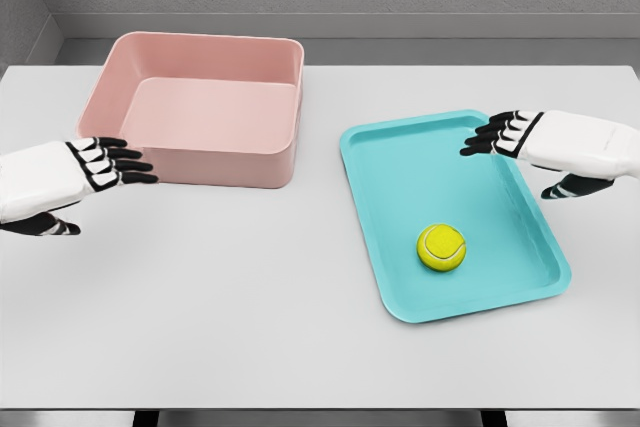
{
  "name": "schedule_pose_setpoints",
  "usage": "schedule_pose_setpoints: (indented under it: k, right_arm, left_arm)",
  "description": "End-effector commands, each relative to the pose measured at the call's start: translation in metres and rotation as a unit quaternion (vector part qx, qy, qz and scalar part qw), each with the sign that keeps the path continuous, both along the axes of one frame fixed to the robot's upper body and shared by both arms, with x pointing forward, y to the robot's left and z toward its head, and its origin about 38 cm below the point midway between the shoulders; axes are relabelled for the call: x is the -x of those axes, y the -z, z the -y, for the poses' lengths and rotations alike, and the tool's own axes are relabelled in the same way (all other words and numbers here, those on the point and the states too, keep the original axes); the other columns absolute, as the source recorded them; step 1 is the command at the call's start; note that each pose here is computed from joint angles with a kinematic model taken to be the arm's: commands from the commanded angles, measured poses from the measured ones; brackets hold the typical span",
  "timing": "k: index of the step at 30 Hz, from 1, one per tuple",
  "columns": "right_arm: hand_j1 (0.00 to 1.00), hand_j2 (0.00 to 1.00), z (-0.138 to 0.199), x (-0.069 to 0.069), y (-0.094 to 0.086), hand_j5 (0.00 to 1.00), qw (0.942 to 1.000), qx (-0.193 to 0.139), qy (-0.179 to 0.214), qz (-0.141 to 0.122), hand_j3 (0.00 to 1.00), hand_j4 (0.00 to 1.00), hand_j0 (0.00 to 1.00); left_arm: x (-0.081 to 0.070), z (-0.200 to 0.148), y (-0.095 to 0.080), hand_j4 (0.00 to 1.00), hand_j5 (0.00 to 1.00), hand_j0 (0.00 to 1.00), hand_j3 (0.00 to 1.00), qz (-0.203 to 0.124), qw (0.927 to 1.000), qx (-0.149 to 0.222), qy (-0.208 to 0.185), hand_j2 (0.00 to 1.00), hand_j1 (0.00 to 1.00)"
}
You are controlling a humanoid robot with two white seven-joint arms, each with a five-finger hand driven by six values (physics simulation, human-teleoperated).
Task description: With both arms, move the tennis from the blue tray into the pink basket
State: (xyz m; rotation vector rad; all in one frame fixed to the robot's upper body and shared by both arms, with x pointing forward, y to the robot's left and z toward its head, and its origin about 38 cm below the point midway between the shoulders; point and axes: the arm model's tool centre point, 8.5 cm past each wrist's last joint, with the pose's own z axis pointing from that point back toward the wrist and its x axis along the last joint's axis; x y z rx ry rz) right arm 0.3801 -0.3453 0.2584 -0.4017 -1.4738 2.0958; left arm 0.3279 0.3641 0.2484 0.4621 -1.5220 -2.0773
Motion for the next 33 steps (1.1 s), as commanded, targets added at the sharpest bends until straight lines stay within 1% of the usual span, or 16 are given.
schedule_pose_setpoints:
  k: [1, 3, 4, 5, 7, 8, 11, 13, 14, 19, 20, 22, 26, 27, 28, 33]
  right_arm:
    - [1.00, 1.00, 0.000, 0.000, -0.002, 1.00, 1.0000, -0.001, 0.000, 0.001, 1.00, 1.00, 1.00]
    - [1.00, 1.00, -0.005, 0.000, 0.003, 1.00, 1.0000, -0.004, -0.005, -0.002, 1.00, 1.00, 1.00]
    - [1.00, 1.00, -0.013, -0.002, 0.005, 1.00, 0.9998, -0.014, -0.012, -0.001, 1.00, 1.00, 1.00]
    - [1.00, 1.00, -0.021, -0.001, 0.013, 1.00, 0.9996, -0.016, -0.020, -0.007, 1.00, 1.00, 1.00]
    - [1.00, 1.00, -0.029, -0.001, 0.020, 1.00, 0.9994, -0.004, -0.031, -0.011, 1.00, 1.00, 1.00]
    - [1.00, 1.00, -0.040, 0.003, 0.023, 1.00, 0.9985, 0.020, -0.051, -0.007, 1.00, 1.00, 1.00]
    - [1.00, 1.00, -0.054, 0.012, 0.025, 1.00, 0.9968, 0.028, -0.075, -0.005, 1.00, 1.00, 1.00]
    - [1.00, 1.00, -0.051, 0.014, 0.030, 1.00, 0.9963, 0.039, -0.075, -0.016, 1.00, 1.00, 1.00]
    - [1.00, 1.00, -0.054, 0.018, 0.032, 1.00, 0.9954, 0.045, -0.083, -0.020, 1.00, 1.00, 1.00]
    - [1.00, 1.00, -0.062, 0.022, 0.044, 1.00, 0.9939, 0.046, -0.095, -0.033, 1.00, 1.00, 1.00]
    - [1.00, 1.00, -0.067, 0.021, 0.047, 1.00, 0.9934, 0.053, -0.099, -0.027, 1.00, 1.00, 1.00]
    - [1.00, 1.00, -0.075, 0.019, 0.053, 1.00, 0.9929, 0.051, -0.105, -0.025, 1.00, 1.00, 1.00]
    - [1.00, 1.00, -0.073, 0.019, 0.060, 1.00, 0.9921, 0.066, -0.101, -0.034, 1.00, 1.00, 1.00]
    - [1.00, 1.00, -0.077, 0.016, 0.066, 1.00, 0.9923, 0.062, -0.101, -0.035, 1.00, 1.00, 1.00]
    - [1.00, 1.00, -0.084, 0.017, 0.074, 1.00, 0.9910, 0.065, -0.108, -0.044, 1.00, 1.00, 1.00]
    - [1.00, 1.00, -0.084, 0.017, 0.075, 1.00, 0.9902, 0.071, -0.111, -0.046, 1.00, 1.00, 1.00]
  left_arm:
    - [0.003, 0.001, 0.009, 1.00, 1.00, 1.00, 1.00, -0.016, 0.9998, -0.012, 0.003, 1.00, 1.00]
    - [0.003, 0.001, 0.010, 1.00, 1.00, 1.00, 1.00, -0.016, 0.9997, -0.015, 0.004, 1.00, 1.00]
    - [0.003, 0.001, 0.010, 1.00, 1.00, 1.00, 1.00, -0.016, 0.9998, -0.015, 0.004, 1.00, 1.00]
    - [0.003, 0.001, 0.010, 1.00, 1.00, 1.00, 1.00, -0.016, 0.9998, -0.014, 0.004, 1.00, 1.00]
    - [0.003, 0.002, 0.010, 1.00, 1.00, 1.00, 1.00, -0.016, 0.9998, -0.015, 0.005, 1.00, 1.00]
    - [0.004, 0.002, 0.013, 1.00, 1.00, 1.00, 1.00, -0.017, 0.9997, -0.019, 0.006, 1.00, 1.00]
    - [0.004, 0.004, 0.016, 1.00, 1.00, 1.00, 1.00, -0.018, 0.9996, -0.018, 0.008, 1.00, 1.00]
    - [0.004, 0.004, 0.016, 1.00, 1.00, 1.00, 1.00, -0.018, 0.9997, -0.017, 0.009, 1.00, 1.00]
    - [0.004, 0.005, 0.017, 1.00, 1.00, 1.00, 1.00, -0.019, 0.9997, -0.016, 0.009, 1.00, 1.00]
    - [0.004, 0.007, 0.020, 1.00, 1.00, 1.00, 1.00, -0.016, 0.9996, -0.021, 0.012, 1.00, 1.00]
    - [0.004, 0.007, 0.020, 1.00, 1.00, 1.00, 1.00, -0.016, 0.9996, -0.021, 0.012, 1.00, 1.00]
    - [0.004, 0.006, 0.020, 1.00, 1.00, 1.00, 1.00, -0.016, 0.9996, -0.022, 0.012, 1.00, 1.00]
    - [0.004, 0.005, 0.018, 1.00, 1.00, 1.00, 1.00, -0.016, 0.9995, -0.025, 0.011, 1.00, 1.00]
    - [0.004, 0.005, 0.018, 1.00, 1.00, 1.00, 1.00, -0.016, 0.9995, -0.025, 0.011, 1.00, 1.00]
    - [0.004, 0.005, 0.018, 1.00, 1.00, 1.00, 1.00, -0.016, 0.9995, -0.025, 0.011, 1.00, 1.00]
    - [0.004, 0.004, 0.016, 1.00, 1.00, 1.00, 1.00, -0.015, 0.9995, -0.025, 0.010, 1.00, 1.00]
